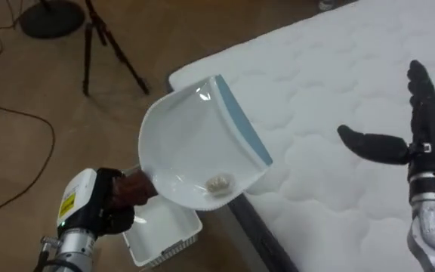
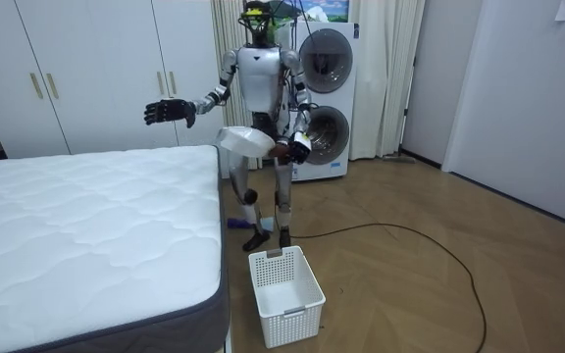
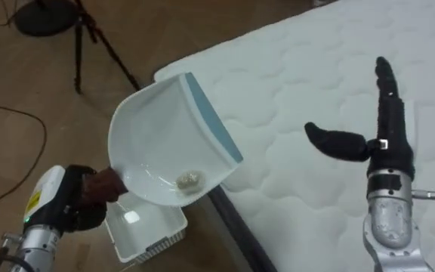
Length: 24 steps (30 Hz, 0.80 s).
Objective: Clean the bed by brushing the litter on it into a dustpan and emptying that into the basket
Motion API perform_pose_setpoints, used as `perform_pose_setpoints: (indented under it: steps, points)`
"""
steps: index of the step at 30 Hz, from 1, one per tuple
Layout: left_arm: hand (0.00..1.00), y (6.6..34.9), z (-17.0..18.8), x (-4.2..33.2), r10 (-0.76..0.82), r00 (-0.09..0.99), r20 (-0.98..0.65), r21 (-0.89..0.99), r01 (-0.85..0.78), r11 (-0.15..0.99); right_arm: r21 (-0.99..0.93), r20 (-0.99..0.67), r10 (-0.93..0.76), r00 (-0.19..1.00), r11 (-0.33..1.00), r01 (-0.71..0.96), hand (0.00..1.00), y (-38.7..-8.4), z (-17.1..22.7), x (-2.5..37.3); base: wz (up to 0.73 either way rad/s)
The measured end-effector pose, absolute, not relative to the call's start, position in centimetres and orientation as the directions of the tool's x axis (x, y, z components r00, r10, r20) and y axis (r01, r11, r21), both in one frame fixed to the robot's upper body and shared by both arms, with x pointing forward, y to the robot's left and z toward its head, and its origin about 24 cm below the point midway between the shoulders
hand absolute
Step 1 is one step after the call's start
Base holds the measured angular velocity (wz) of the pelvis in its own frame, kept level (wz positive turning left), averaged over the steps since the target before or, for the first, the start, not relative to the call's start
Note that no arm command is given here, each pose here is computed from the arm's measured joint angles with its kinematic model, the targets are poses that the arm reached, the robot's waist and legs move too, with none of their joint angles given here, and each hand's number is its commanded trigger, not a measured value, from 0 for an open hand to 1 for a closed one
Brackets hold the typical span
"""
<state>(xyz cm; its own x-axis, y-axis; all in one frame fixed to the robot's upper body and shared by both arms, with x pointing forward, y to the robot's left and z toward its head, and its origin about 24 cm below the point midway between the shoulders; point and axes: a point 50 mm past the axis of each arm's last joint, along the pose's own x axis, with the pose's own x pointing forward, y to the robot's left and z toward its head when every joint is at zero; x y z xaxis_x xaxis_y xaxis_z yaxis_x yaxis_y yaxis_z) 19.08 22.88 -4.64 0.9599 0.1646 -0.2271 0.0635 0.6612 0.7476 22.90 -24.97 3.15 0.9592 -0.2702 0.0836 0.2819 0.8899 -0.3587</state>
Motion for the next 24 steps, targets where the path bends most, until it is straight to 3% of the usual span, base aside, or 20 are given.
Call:
perform_pose_setpoints:
  steps: [15, 19, 24]
  points:
    - [1.0, 22.6, -4.6, 19.4, 0.142, 0.962, -0.232, 0.75, 0.084, 0.656, -0.363, -0.072, -0.249, 0.966, 0.908, 0.207, 0.0, -23.7, 0.0, 22.0, 0.6]
    - [1.0, 23.7, -4.4, 19.3, 0.152, 0.96, -0.235, 0.773, 0.089, 0.629, -0.365, -0.093, -0.231, 0.968, 0.913, 0.183, 0.0, -23.7, -0.3, 22.0, 0.61]
    - [1.0, 24.1, -4.9, 19.1, 0.175, 0.95, -0.259, 0.758, 0.088, 0.646, -0.385, -0.106, -0.214, 0.971, 0.909, 0.158, 0.0, -23.5, -0.6, 22.0, 0.24]
